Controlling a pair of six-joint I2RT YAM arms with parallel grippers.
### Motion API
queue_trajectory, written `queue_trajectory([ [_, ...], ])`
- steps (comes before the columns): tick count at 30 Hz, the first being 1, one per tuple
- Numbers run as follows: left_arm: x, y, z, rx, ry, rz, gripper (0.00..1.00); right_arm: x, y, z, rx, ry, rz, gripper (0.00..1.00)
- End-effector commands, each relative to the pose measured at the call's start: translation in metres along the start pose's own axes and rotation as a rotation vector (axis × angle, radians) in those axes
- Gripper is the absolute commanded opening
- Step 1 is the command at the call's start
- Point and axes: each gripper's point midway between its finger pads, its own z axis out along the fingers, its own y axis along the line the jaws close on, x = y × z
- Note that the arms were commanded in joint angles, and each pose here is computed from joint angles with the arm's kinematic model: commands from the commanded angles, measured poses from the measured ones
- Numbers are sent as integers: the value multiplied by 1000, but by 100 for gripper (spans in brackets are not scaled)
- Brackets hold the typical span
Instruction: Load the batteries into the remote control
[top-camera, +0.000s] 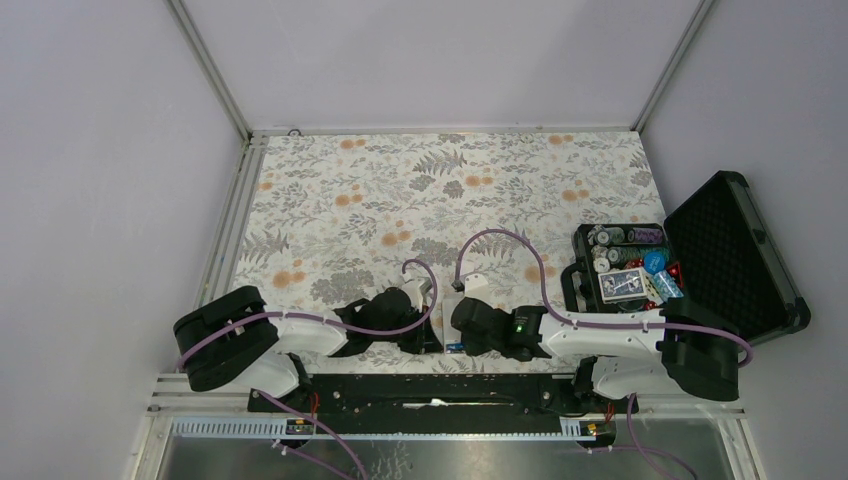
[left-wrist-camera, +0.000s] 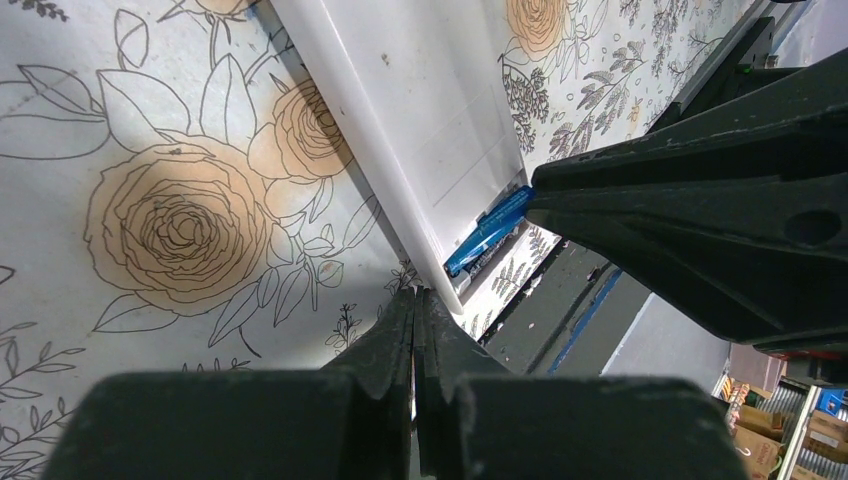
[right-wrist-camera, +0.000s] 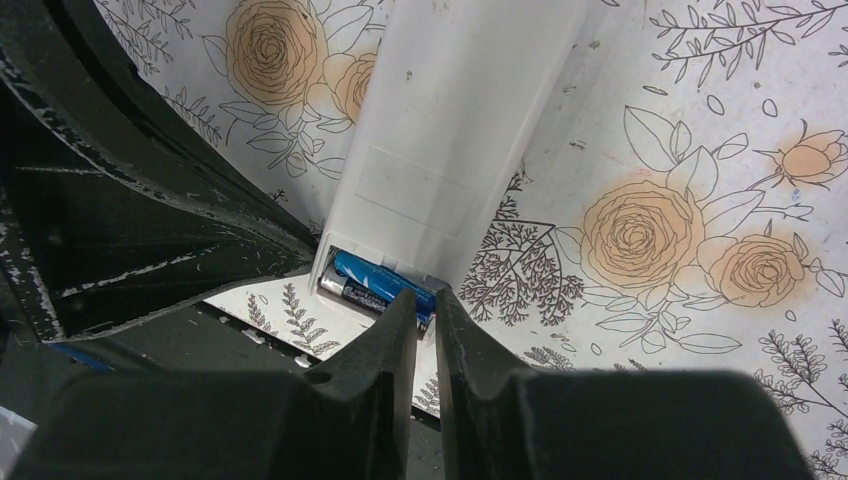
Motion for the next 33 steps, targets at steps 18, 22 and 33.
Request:
queue_trajectory([
  [18,-3,-6,2,24,-14,11,0,11,9,9,-30,63,36,11],
  [22,-4,-7,2,25,-13,15,0,18,4,12,6,103,14,6],
  [33,-5,-9,2,25,-10,20,0,41,-5,22,87,238,-74,0],
])
